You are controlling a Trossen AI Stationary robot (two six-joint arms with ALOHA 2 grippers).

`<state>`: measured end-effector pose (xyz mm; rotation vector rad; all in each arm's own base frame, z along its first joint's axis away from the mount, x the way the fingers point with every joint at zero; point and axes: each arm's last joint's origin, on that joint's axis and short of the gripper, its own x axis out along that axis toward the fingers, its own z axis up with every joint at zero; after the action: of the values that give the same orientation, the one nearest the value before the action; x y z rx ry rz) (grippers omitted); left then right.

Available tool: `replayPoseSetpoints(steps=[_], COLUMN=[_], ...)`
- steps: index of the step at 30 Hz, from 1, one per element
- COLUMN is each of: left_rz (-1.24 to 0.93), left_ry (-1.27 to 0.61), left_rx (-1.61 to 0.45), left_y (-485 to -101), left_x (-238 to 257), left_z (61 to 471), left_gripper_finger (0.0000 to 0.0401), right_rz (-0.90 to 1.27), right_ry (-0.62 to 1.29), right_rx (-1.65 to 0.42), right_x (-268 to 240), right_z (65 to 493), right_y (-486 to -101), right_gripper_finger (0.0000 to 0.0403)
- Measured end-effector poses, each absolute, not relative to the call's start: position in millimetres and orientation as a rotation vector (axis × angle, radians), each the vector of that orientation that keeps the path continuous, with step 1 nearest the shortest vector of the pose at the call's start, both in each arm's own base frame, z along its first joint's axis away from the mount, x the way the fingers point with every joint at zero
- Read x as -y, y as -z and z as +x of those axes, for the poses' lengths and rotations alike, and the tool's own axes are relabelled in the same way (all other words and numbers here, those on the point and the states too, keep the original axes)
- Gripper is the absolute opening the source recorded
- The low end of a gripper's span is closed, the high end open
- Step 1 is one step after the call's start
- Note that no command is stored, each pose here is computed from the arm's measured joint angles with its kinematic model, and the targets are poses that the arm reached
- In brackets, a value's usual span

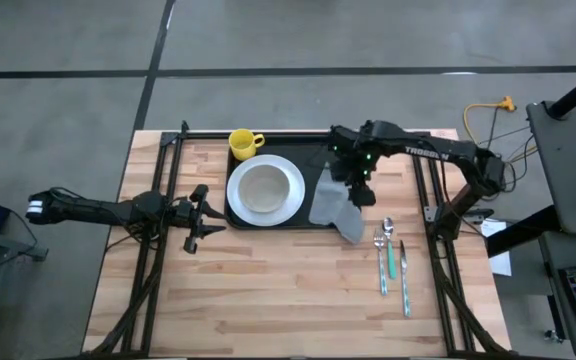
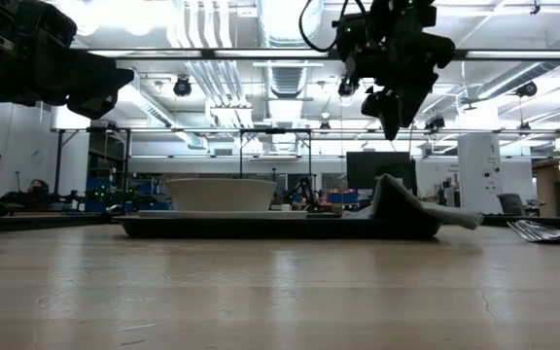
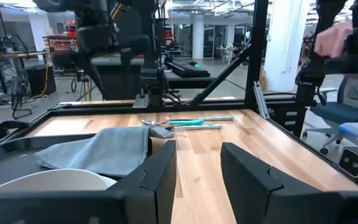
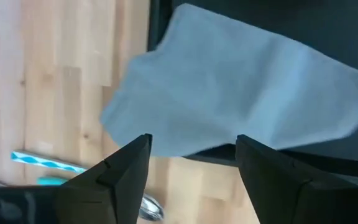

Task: Set up tray
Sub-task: Put the gray napkin on the right side of the white plate

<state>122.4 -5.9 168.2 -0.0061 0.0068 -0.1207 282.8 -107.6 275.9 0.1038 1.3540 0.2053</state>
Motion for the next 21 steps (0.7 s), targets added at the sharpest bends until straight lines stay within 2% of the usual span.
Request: replayPoseSetpoints(steps=[4,10,21], left_rz=[-0.006,-0.006,-0.006], left_ry=[0.121,0.121,0.121], left_rx=[-0.007,-0.006,-0.006], left_y=[-168,-168,-168], left_x=[6,6,6], left_z=[122,122,122], left_gripper_finger=[0.0108,0.0108,0.0108], right_rz=[0.091,-0.081,-0.250], right_ry=[-0.240,-0.316,-0.141], right_rx=[-1.372,-1.343,-1.313], right_x=[87,54,15], right_z=[289,301,312], right_y=[-266,-253,-231], right_gripper_finger=[0.0224,0.0224,0.0224])
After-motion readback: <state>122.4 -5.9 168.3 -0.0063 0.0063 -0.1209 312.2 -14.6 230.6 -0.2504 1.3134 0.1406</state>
